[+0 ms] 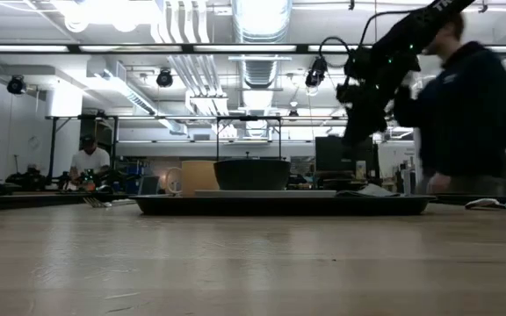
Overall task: Set up tray
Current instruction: Put the gray napkin to the right of the white plate on the black tray
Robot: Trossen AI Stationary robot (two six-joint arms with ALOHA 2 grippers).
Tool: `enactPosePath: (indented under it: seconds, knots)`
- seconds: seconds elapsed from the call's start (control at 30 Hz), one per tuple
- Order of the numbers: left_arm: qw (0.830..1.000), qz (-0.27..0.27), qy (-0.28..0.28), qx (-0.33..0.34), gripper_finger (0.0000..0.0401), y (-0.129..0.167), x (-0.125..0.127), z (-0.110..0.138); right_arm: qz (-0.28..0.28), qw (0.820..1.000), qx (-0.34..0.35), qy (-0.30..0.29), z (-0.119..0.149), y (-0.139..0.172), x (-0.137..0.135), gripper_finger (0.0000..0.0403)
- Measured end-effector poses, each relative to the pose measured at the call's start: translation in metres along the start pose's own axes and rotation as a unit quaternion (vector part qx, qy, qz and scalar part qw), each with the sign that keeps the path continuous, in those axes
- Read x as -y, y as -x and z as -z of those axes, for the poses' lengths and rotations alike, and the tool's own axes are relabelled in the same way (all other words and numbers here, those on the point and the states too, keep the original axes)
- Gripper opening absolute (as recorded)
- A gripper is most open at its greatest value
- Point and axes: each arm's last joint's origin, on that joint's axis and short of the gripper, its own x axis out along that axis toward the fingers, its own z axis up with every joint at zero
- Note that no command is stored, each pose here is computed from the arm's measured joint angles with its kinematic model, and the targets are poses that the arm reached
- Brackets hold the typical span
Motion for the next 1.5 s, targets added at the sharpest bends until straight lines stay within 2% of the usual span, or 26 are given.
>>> enactPosePath:
  seconds: [0.1, 0.27, 0.57, 0.97, 1.17, 1.5]
  knots:
    - [1.000, 0.001, 0.000, 0.002, 0.0097, 0.000, 0.000, -0.001, -0.024, 0.998, -0.063, -0.004, 0.025, -0.023, -0.015, 0.0176]
    - [1.000, 0.000, -0.001, 0.001, 0.0097, 0.000, 0.000, 0.000, -0.060, 0.995, -0.076, -0.032, 0.044, -0.039, -0.032, 0.0147]
    - [1.000, 0.000, -0.003, 0.000, 0.0097, 0.000, 0.000, 0.000, -0.075, 0.996, -0.054, -0.017, 0.046, -0.053, -0.062, 0.0137]
    - [1.000, 0.001, -0.009, 0.000, 0.0097, 0.000, 0.000, 0.000, -0.077, 0.995, -0.034, -0.044, 0.059, -0.065, -0.065, 0.0137]
    - [1.000, 0.001, -0.009, 0.002, 0.0097, 0.000, 0.000, -0.001, -0.080, 0.996, -0.021, -0.034, 0.058, -0.068, -0.073, 0.0137]
    - [1.000, 0.001, -0.009, 0.002, 0.0097, 0.000, 0.000, -0.001, -0.076, 0.994, -0.070, -0.043, 0.069, -0.092, -0.075, 0.0136]
